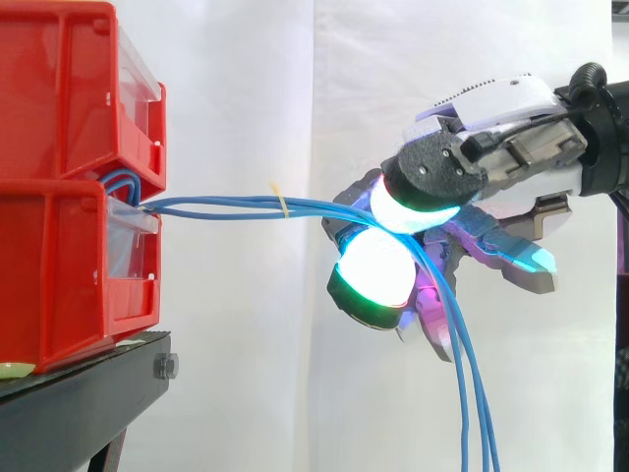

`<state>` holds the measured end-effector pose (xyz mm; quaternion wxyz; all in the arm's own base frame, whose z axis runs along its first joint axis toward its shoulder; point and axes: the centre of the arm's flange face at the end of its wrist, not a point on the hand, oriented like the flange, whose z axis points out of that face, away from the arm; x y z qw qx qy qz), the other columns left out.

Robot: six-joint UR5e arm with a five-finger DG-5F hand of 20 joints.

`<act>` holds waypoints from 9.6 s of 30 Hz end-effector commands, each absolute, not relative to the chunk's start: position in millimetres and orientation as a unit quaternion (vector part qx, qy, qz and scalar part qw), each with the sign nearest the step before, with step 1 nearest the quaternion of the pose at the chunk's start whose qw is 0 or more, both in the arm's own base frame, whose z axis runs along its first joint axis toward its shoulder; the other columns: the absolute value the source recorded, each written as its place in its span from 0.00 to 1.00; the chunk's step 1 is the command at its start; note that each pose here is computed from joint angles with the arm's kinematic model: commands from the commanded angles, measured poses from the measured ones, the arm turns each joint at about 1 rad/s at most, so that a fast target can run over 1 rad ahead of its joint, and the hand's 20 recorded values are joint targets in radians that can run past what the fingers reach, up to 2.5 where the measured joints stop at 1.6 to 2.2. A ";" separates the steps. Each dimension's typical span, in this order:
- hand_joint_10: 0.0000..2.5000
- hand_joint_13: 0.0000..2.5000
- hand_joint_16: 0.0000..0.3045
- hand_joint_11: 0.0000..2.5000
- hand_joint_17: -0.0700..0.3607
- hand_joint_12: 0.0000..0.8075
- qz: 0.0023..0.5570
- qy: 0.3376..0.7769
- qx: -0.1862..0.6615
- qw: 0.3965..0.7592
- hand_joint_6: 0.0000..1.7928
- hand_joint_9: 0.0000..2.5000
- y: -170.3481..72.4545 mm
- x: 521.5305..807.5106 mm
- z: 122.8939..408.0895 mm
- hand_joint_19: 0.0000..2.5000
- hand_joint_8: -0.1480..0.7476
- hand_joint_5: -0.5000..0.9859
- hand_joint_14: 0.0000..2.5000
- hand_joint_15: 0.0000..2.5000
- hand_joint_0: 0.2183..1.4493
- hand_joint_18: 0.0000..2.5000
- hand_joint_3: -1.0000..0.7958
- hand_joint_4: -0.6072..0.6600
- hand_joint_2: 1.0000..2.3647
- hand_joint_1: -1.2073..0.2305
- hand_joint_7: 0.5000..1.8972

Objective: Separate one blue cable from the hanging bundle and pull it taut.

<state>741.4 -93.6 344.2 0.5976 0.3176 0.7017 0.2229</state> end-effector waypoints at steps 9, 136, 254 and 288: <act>0.00 0.49 0.15 0.11 0.40 0.27 0.222 0.702 0.318 0.597 0.28 0.75 -93.9 741.2 343.4 0.21 0.27 0.43 0.01 0.16 0.30 0.29 0.28 0.51 0.00 0.60 0.60; 0.00 0.48 0.18 0.09 0.45 0.32 0.222 0.703 0.315 0.598 0.28 0.77 -92.6 741.6 343.0 0.18 0.30 0.44 0.00 0.14 0.36 0.29 0.49 0.50 0.00 0.30 0.63; 0.01 0.46 0.15 0.12 0.40 0.27 0.221 0.704 0.315 0.597 0.28 0.76 -91.6 741.3 342.2 0.21 0.26 0.43 0.01 0.16 0.37 0.25 0.38 0.50 0.01 0.25 0.62; 0.00 0.46 0.16 0.11 0.42 0.29 0.221 0.702 0.315 0.599 0.28 0.74 -91.9 741.7 342.5 0.21 0.28 0.43 0.01 0.16 0.24 0.25 0.28 0.54 0.00 0.41 0.63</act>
